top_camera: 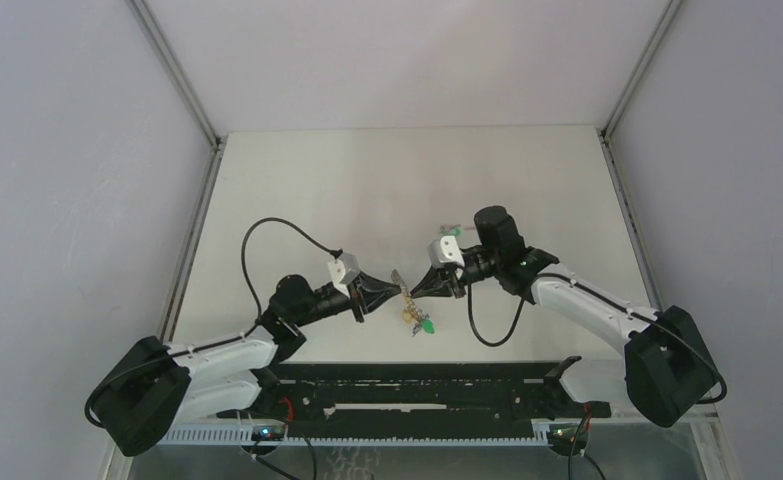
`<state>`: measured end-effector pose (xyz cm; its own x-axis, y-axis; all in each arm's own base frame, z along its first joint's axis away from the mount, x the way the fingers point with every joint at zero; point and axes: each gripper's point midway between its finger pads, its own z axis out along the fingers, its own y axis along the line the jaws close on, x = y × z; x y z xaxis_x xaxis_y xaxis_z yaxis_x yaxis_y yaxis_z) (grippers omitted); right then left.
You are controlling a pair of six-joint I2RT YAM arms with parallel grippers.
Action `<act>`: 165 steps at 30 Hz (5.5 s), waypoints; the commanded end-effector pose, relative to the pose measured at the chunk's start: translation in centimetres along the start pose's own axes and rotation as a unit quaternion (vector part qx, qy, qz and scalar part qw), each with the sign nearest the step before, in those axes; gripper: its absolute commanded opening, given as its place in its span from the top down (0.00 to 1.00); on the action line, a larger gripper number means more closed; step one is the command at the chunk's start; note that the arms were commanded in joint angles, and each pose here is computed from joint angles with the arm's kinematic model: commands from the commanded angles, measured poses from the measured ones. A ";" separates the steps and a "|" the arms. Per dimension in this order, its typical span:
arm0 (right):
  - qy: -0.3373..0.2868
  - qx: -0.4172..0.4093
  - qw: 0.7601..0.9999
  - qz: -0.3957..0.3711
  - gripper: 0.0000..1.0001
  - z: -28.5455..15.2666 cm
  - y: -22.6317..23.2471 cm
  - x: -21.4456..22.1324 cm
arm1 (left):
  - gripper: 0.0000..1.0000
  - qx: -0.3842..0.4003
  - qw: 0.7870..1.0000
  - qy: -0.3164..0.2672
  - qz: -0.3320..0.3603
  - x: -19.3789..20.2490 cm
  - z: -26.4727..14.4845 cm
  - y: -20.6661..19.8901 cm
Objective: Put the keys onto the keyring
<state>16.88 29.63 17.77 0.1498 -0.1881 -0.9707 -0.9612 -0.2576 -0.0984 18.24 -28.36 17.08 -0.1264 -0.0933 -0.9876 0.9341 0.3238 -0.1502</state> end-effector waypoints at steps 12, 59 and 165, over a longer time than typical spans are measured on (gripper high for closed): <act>-0.037 0.012 0.997 -0.073 1.00 -0.8 -0.8 -4.6 | 0.54 -0.130 0.989 -0.020 -0.067 -2.9 -0.1 4.2; -0.063 0.018 0.995 -0.082 1.00 -0.7 -0.5 -5.7 | 0.71 0.060 0.987 -0.123 0.079 -6.0 0.9 -3.0; -0.167 0.092 0.978 -0.082 1.00 0.7 -1.5 -10.2 | 0.48 -0.048 0.994 0.018 0.100 -9.8 -3.1 -2.9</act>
<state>16.79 33.11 24.55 0.1891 0.0880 -0.9780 -0.9733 -0.1151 -0.1985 15.33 -24.50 24.12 -0.0506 0.1133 -0.9923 0.8995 0.4369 0.0040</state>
